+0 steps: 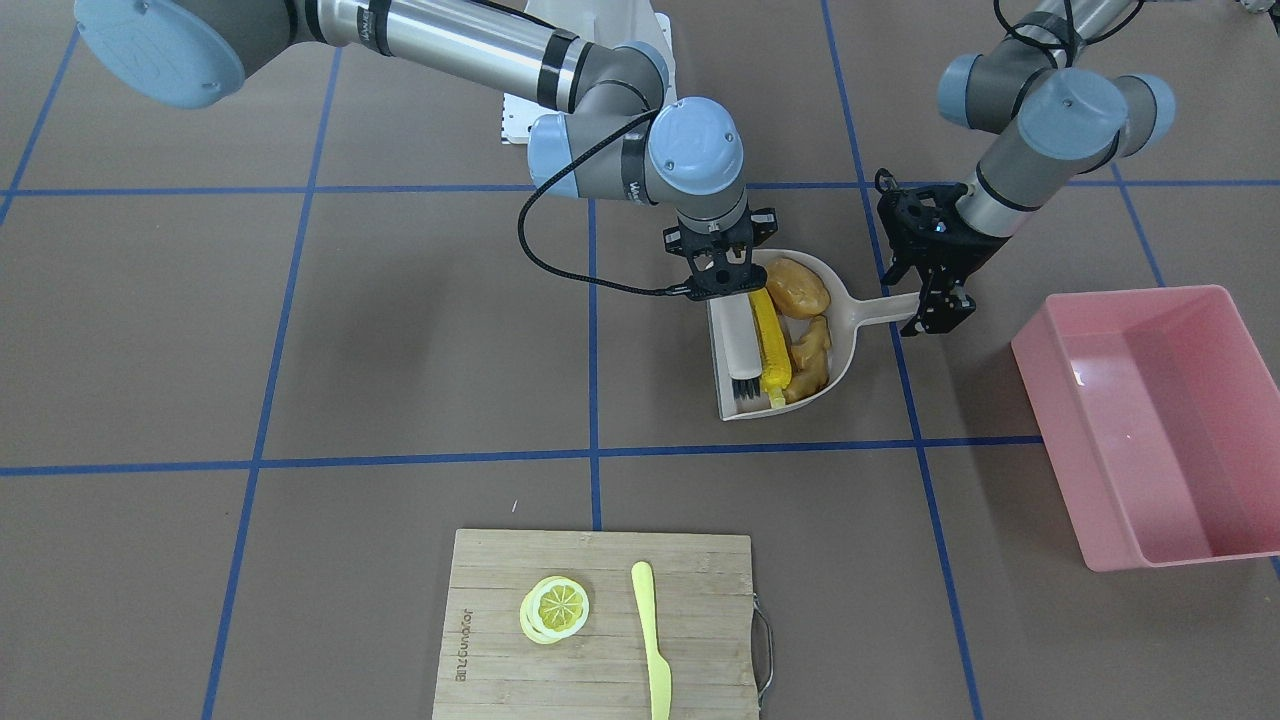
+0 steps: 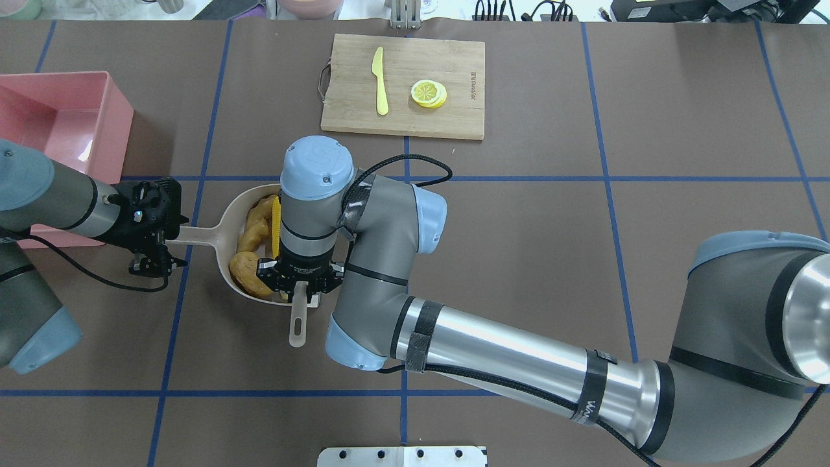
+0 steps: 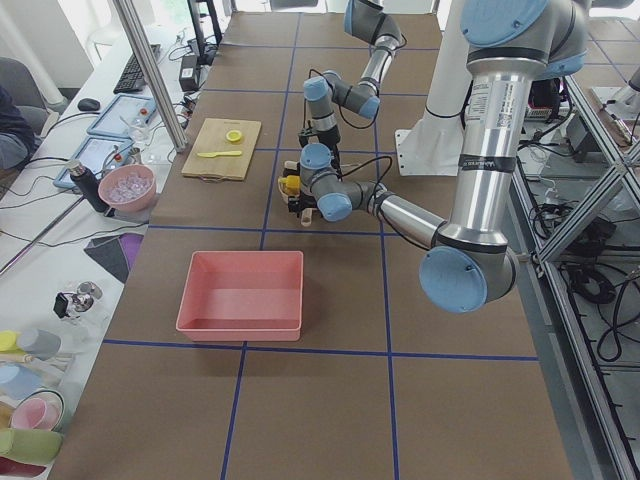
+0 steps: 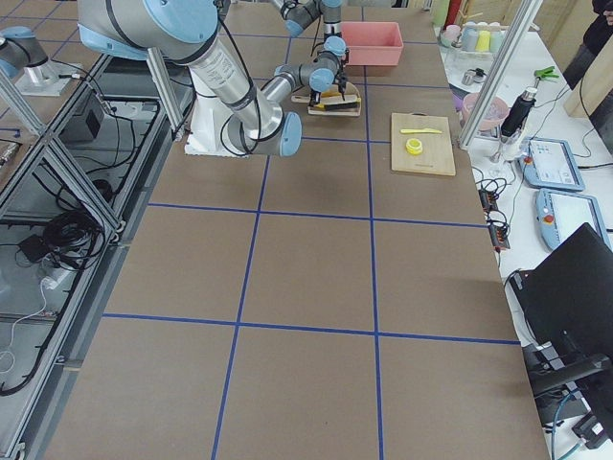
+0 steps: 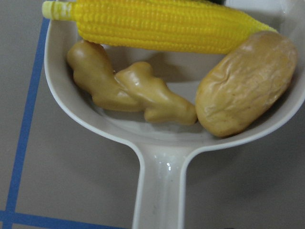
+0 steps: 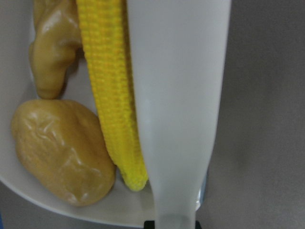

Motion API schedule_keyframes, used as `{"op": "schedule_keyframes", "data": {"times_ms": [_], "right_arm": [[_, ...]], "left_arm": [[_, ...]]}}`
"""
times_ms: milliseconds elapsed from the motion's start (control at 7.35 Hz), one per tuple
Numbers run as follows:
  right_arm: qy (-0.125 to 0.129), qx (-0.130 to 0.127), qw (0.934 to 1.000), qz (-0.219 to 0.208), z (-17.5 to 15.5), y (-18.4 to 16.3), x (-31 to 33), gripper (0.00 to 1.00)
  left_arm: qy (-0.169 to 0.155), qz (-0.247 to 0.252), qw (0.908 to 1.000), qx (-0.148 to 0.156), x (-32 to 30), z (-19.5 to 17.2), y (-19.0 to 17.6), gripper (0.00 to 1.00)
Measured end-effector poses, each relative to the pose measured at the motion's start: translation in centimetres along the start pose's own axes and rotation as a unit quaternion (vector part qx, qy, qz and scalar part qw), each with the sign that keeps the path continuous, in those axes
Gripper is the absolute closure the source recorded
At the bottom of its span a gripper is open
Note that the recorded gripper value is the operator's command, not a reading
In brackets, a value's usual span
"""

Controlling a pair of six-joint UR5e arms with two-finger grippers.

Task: Sweep and dump trash into bin
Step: 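Sweep the corn, ginger and potato into the dustpan with the right gripper's brush, then lift the dustpan toward the pink bin with the left gripper while the right withdraws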

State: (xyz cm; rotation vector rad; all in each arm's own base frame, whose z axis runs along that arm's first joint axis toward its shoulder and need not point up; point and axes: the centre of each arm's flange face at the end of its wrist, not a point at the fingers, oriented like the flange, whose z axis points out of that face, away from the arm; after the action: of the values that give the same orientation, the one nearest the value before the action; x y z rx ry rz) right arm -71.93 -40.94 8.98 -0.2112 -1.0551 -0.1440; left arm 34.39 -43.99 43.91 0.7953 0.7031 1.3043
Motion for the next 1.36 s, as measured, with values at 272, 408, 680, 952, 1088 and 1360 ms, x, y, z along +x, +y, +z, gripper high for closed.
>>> {"op": "schedule_keyframes", "data": {"times_ms": [272,408,680,952,1088,1360], "right_arm": [[-0.005,0.006,1.0,0.003,-0.1,0.1,0.1,1.0],[-0.004,0.007,1.0,0.004,-0.2,-0.3,0.8,1.0],[-0.004,0.01,0.9998,0.017,-2.1,-2.3,3.1,1.0],[0.003,0.005,0.9994,0.035,-4.7,-2.9,5.8,1.0],[0.011,0.007,0.999,0.042,-6.3,-2.7,7.8,1.0],[0.038,0.025,0.9978,0.049,-12.5,-2.7,13.3,1.0]], "left_arm": [[0.0,-0.001,1.0,0.0,0.0,0.0,0.0,0.35],[0.0,-0.001,1.0,0.0,0.0,0.0,0.0,0.44],[0.0,-0.003,1.0,0.001,0.0,0.0,0.0,0.56],[-0.001,-0.005,1.0,0.003,0.0,-0.1,0.0,0.65],[-0.001,-0.005,1.0,0.003,-0.1,-0.1,0.0,0.67],[-0.002,-0.009,1.0,0.004,-0.1,-0.2,-0.1,0.68]]}}
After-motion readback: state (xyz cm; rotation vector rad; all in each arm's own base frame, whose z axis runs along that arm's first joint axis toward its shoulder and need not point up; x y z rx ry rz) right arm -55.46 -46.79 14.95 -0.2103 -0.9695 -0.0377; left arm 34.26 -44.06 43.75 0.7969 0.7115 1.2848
